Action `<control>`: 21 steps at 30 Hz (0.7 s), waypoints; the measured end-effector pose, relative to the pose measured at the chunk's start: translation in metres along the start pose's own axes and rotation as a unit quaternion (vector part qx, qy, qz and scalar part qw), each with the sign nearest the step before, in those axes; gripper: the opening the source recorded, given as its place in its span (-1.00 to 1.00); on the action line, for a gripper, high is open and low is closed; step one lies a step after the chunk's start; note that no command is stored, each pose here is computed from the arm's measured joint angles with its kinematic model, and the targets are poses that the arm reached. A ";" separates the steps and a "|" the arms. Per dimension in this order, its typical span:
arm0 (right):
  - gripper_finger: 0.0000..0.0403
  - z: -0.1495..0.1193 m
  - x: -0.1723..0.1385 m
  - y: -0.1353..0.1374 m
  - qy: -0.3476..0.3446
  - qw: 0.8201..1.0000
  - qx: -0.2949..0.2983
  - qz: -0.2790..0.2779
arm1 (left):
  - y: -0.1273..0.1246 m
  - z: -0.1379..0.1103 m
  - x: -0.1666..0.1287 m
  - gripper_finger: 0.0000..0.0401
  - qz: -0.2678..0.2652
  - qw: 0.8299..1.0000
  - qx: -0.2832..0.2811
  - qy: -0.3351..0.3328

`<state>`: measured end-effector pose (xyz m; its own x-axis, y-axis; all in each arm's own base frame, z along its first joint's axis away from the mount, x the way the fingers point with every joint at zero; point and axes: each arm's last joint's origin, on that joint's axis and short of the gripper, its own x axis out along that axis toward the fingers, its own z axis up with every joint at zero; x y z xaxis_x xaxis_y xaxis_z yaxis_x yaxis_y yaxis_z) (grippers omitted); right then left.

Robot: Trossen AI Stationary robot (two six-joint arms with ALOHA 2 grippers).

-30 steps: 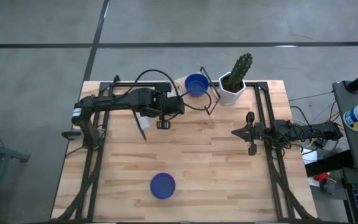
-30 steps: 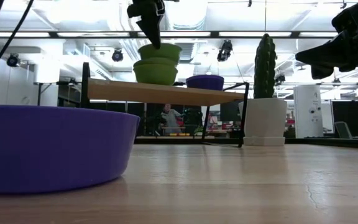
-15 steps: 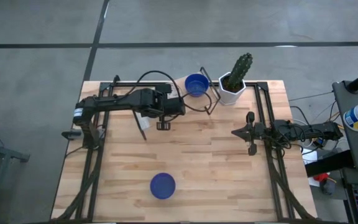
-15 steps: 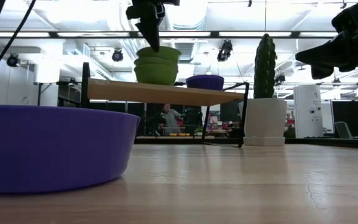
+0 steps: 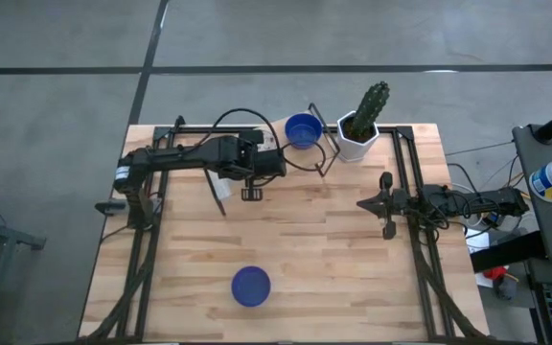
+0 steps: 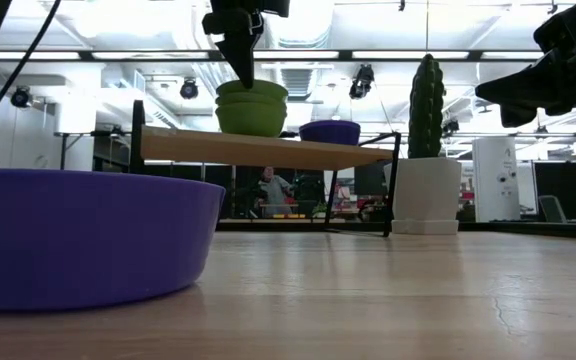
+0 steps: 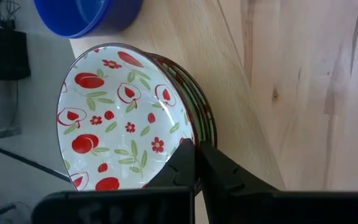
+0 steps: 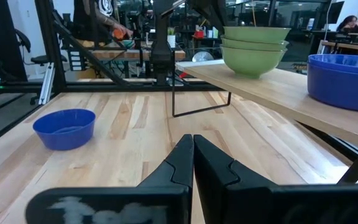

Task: Pick & Place Mini bowls
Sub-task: Stack the white patterned bowl on top of the white patterned bowls on the shelf, then stack the blue bowl on top of the blue bowls on the shelf

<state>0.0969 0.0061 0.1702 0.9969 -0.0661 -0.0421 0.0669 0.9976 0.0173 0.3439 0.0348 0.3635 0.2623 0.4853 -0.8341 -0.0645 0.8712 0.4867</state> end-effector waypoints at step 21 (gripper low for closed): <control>-0.96 0.000 0.000 0.000 0.000 1.000 0.000 0.000 | 0.004 -0.004 -0.005 -0.43 0.024 0.999 -0.016 0.017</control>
<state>0.0969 0.0061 0.1702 0.9969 -0.0663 -0.0419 0.0671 0.9976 0.0167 0.3384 0.0358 0.3685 0.2245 0.5279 -0.8191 -0.1062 0.8488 0.5180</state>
